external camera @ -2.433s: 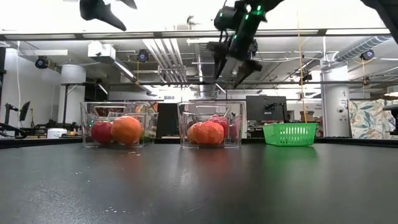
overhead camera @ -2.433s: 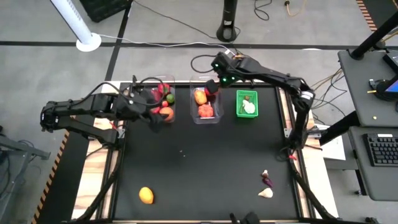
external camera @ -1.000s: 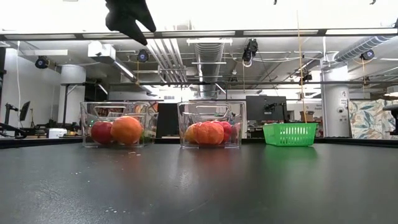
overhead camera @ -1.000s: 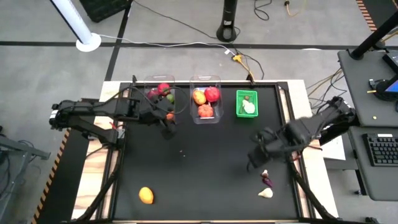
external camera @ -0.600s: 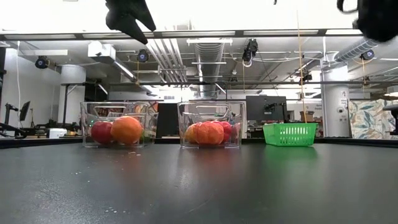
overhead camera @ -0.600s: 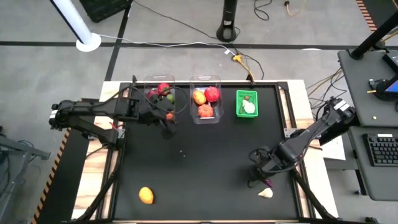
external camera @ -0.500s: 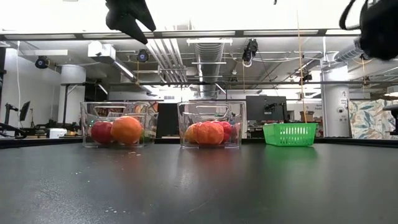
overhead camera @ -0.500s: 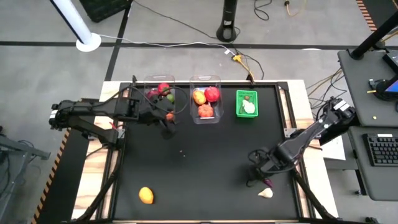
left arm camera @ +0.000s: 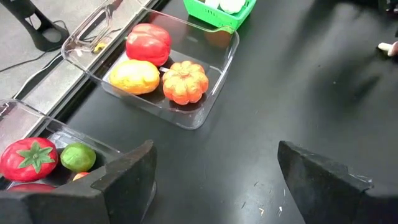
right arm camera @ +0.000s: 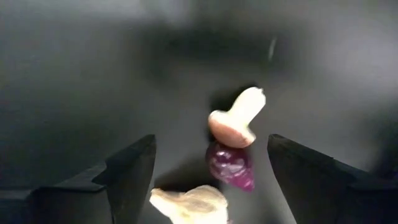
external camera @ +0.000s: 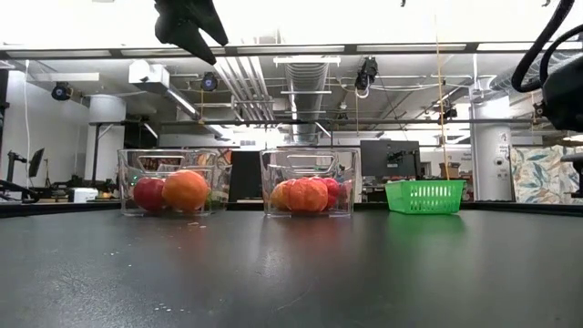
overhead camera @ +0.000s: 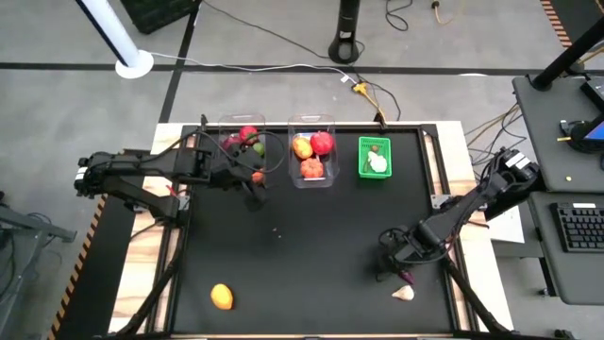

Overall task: Sort produce into baskets
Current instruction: Put the mushroom into the green bin, then put the lemon into the left transparent bin

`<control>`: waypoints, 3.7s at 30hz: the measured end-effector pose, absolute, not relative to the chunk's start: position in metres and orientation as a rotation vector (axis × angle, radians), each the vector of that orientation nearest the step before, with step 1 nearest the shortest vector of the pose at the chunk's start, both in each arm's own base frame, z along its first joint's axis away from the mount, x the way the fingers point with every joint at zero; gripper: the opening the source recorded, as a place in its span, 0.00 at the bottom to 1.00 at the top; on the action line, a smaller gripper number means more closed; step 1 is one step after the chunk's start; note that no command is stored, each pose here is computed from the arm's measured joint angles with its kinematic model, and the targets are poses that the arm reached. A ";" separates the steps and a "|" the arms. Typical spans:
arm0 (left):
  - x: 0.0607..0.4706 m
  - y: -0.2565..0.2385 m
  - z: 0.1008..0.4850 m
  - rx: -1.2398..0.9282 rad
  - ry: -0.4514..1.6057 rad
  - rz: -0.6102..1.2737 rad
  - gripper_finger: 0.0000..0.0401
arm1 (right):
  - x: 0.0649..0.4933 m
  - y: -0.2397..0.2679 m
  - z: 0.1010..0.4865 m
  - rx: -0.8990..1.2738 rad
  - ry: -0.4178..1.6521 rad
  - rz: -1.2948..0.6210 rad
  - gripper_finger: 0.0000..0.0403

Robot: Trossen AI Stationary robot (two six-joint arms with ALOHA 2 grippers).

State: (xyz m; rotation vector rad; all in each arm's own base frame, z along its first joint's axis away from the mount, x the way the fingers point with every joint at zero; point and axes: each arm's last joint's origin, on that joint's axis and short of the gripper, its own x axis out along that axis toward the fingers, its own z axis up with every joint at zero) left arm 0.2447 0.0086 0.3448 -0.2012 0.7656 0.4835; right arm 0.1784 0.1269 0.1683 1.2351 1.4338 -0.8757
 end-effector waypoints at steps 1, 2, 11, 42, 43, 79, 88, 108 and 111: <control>0.245 0.009 0.345 -0.200 0.766 0.484 0.79 | 0.178 0.127 0.168 1.234 1.434 -0.878 0.73; 0.245 0.009 0.345 -0.198 0.766 0.483 0.79 | 0.178 0.127 0.167 1.233 1.435 -0.879 0.73; 0.245 0.009 0.345 -0.193 0.768 0.483 0.79 | 0.181 0.130 0.157 1.201 1.458 -0.890 0.68; 0.245 0.009 0.344 -0.195 0.768 0.486 0.79 | 0.190 0.124 0.161 1.189 1.366 -0.872 0.23; 0.245 0.009 0.344 -0.202 0.766 0.489 0.79 | 0.193 0.119 0.166 1.197 1.322 -0.863 0.23; 0.235 0.005 0.336 -0.467 0.860 0.548 0.79 | 0.227 -0.183 0.234 0.820 1.111 -1.034 0.42; 0.232 0.001 0.333 -0.550 0.939 0.478 0.79 | 0.227 -0.183 0.235 0.815 1.107 -1.031 0.56; 0.173 -0.157 0.290 -1.345 1.291 0.954 0.79 | 0.232 -0.184 0.238 0.808 1.052 -0.954 0.71; 0.171 -0.180 0.279 -1.374 1.295 0.996 0.79 | 0.233 -0.184 0.238 0.802 1.056 -0.944 0.72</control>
